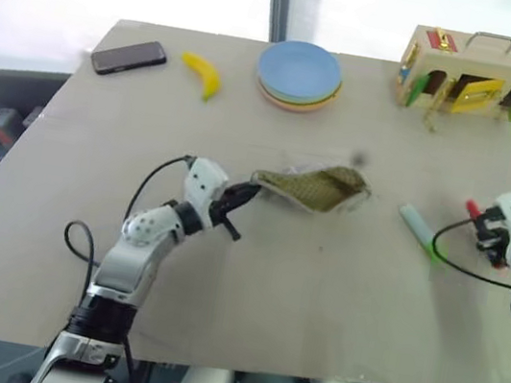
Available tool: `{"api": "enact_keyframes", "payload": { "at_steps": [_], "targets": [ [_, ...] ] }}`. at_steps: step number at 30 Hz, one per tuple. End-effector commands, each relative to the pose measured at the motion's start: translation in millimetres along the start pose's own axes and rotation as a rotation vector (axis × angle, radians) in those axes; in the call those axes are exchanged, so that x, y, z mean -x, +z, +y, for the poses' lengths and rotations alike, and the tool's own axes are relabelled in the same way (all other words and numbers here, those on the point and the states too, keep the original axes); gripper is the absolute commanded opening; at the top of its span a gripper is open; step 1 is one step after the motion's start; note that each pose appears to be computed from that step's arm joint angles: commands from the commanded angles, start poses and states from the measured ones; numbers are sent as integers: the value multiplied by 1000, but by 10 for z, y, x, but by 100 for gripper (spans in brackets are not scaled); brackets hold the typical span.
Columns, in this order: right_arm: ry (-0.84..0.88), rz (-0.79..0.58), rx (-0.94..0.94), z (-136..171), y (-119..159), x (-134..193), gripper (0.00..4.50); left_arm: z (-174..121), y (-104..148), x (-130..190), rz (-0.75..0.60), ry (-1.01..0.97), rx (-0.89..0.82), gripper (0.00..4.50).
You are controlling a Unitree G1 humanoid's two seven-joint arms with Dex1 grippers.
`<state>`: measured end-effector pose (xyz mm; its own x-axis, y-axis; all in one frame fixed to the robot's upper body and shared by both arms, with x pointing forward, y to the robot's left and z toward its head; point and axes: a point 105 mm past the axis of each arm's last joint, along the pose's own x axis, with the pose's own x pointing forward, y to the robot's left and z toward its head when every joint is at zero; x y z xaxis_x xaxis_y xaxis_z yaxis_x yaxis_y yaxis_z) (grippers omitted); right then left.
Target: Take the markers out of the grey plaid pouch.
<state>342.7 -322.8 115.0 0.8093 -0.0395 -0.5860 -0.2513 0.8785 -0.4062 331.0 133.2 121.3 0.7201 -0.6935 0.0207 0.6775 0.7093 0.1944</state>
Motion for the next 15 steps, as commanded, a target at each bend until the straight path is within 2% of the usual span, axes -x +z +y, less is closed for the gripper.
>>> {"api": "enact_keyframes", "payload": {
  "at_steps": [1,2,5,11,13,15],
  "targets": [
    [52,13,39,110,-62,-88,75,105,151,54,-40,19,-72,0],
    [74,5,31,155,-54,-99,124,143,189,70,-48,25,-89,0],
    [74,-71,21,191,114,-31,228,403,421,174,-106,84,-164,0],
    [65,-263,80,361,537,342,228,838,792,392,-129,143,-420,0],
    [99,-320,79,498,659,459,228,918,778,416,-91,134,-501,0],
    [140,-350,87,645,718,528,228,960,660,405,-39,113,-538,0]
  ]
}}
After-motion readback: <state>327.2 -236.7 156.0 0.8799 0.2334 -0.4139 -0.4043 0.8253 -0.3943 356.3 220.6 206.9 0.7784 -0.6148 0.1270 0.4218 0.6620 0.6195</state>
